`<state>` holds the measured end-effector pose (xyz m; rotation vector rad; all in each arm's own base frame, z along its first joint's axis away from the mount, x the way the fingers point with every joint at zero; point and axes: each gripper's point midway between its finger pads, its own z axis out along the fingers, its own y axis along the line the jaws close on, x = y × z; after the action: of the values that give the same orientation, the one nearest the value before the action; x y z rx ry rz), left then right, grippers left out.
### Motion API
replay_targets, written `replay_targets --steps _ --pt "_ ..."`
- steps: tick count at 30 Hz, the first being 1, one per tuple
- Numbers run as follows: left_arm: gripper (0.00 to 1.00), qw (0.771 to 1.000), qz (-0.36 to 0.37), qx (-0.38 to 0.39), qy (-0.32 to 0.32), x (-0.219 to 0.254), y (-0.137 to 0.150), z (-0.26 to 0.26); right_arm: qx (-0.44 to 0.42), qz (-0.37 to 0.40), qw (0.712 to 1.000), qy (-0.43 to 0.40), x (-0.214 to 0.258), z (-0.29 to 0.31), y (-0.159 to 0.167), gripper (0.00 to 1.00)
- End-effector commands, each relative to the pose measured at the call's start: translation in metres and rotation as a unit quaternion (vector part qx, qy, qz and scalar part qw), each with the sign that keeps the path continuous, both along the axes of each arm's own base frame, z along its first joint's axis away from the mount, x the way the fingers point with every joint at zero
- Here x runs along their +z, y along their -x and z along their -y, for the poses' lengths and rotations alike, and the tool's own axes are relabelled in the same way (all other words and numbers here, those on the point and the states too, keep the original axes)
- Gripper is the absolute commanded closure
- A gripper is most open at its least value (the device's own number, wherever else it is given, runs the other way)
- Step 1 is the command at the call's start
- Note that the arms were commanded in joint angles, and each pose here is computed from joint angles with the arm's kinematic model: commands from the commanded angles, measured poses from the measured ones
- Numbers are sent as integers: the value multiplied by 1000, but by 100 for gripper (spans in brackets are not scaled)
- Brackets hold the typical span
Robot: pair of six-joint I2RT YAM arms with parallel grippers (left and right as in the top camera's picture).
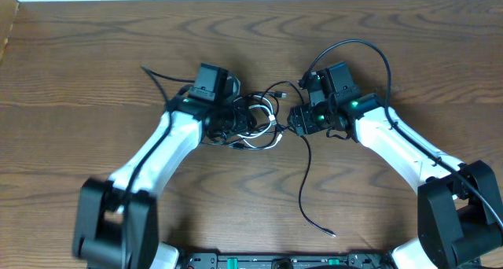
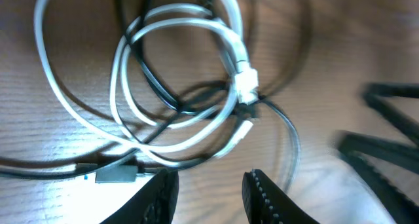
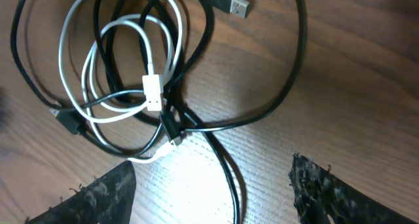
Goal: Untangle cables
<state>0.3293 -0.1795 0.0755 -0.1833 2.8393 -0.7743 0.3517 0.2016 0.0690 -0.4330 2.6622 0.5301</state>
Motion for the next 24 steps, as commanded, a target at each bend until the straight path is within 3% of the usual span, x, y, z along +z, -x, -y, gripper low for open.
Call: replay_targets --steps 1,13,14,15,16,21,24 --pt "63 999 -24 34 -35 -36 -12 -8 -12 2 1000 8 0 3 -3 28" --pt "63 988 53 -16 -145 -78 -39 -15 -19 -2 1000 5 0 2 -3 28" --pt "66 987 61 -26 -144 -78 -39 -8 -19 -3 1000 5 0 3 -2 28" --pt "75 987 68 -31 -142 -77 -40 -4 -19 -3 1000 6 0 3 -2 28" --pt "92 987 76 -34 -139 -75 -42 1 -19 -3 1000 6 0 3 -2 28" --pt "93 985 128 -27 -116 -34 -57 6 -19 -9 1000 8 -2 4 0 27" --pt "93 977 207 -31 -50 47 -59 20 -19 -8 1000 8 -2 4 0 26"
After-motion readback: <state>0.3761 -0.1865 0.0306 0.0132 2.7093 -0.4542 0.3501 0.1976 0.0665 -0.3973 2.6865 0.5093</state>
